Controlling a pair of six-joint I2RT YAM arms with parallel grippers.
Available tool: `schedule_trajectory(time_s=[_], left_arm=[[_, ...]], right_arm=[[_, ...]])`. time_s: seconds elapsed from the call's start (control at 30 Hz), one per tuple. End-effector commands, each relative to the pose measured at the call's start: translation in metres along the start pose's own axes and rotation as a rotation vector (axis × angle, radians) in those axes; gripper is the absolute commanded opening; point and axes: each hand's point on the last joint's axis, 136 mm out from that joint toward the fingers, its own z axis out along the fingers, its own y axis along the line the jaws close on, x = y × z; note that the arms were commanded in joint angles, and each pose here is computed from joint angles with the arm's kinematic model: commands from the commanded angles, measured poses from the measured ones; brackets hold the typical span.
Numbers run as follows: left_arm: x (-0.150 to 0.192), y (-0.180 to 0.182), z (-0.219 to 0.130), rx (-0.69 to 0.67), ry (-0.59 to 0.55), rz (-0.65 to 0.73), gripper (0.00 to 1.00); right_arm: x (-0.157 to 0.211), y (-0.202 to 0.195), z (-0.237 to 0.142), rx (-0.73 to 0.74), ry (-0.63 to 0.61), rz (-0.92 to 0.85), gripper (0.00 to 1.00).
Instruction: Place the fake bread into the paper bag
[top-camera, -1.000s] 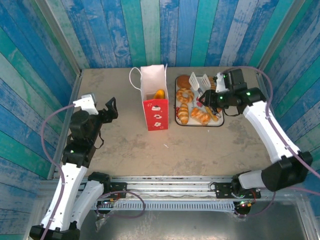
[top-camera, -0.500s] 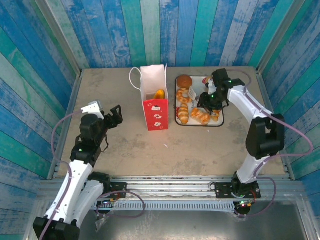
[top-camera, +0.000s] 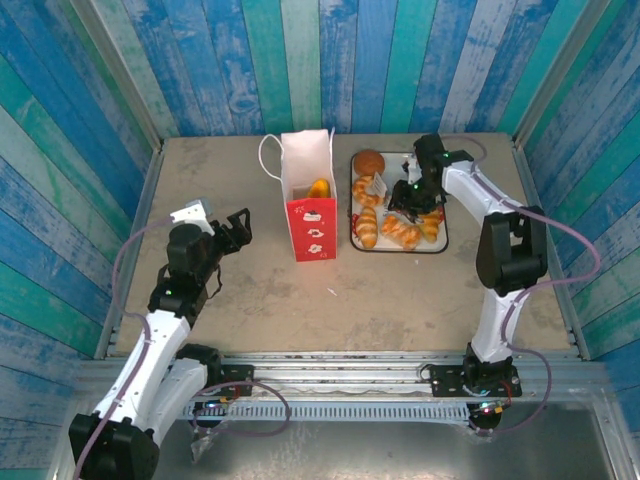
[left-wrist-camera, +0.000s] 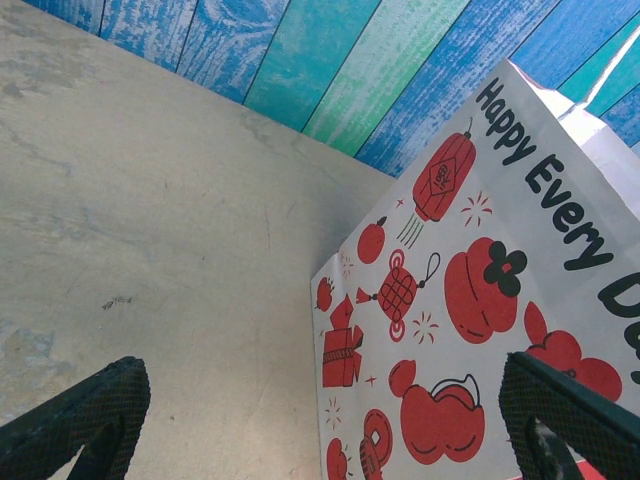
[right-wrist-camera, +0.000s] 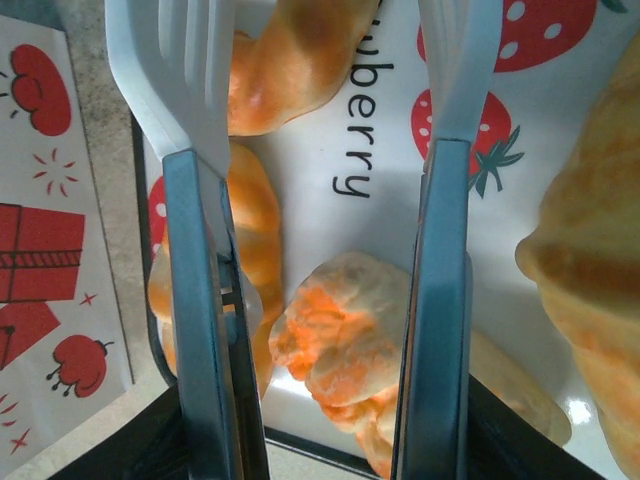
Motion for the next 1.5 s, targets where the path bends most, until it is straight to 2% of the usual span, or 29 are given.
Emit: schedule_trajectory(time_s=[0.0, 0.3, 0.63, 0.77, 1.1, 1.47], left_arm=[[-0.008, -0.003, 0.000, 0.008, -0.027, 0.006, 0.94], [-0.008, -0.002, 0.002, 0.003, -0.024, 0.006, 0.94], [-0.015, -0.004, -0.002, -0.006, -0.037, 0.023, 0.94], [-0.021, -0.005, -0.005, -0.010, -0.052, 0.035, 0.94], [-0.040, -0.012, -0.018, -0.012, -0.100, 0.054, 0.94], [-0.088, -0.047, -0.035, 0.053, -0.163, 0.052, 0.95]], right_arm=[[-0.005, 0.003, 0.000, -0.013, 0.000, -0.017, 0.51], [-0.002, 0.006, 0.015, -0.018, 0.038, -0.028, 0.45], [-0.001, 0.004, -0.001, 0.015, -0.002, -0.030, 0.17], [0.000, 0.002, -0.014, 0.033, -0.045, -0.031, 0.09], [0.003, 0.005, -0.066, 0.058, -0.188, -0.026, 0.04], [0.009, 0.028, -0.171, 0.024, -0.446, -0.051, 0.03]])
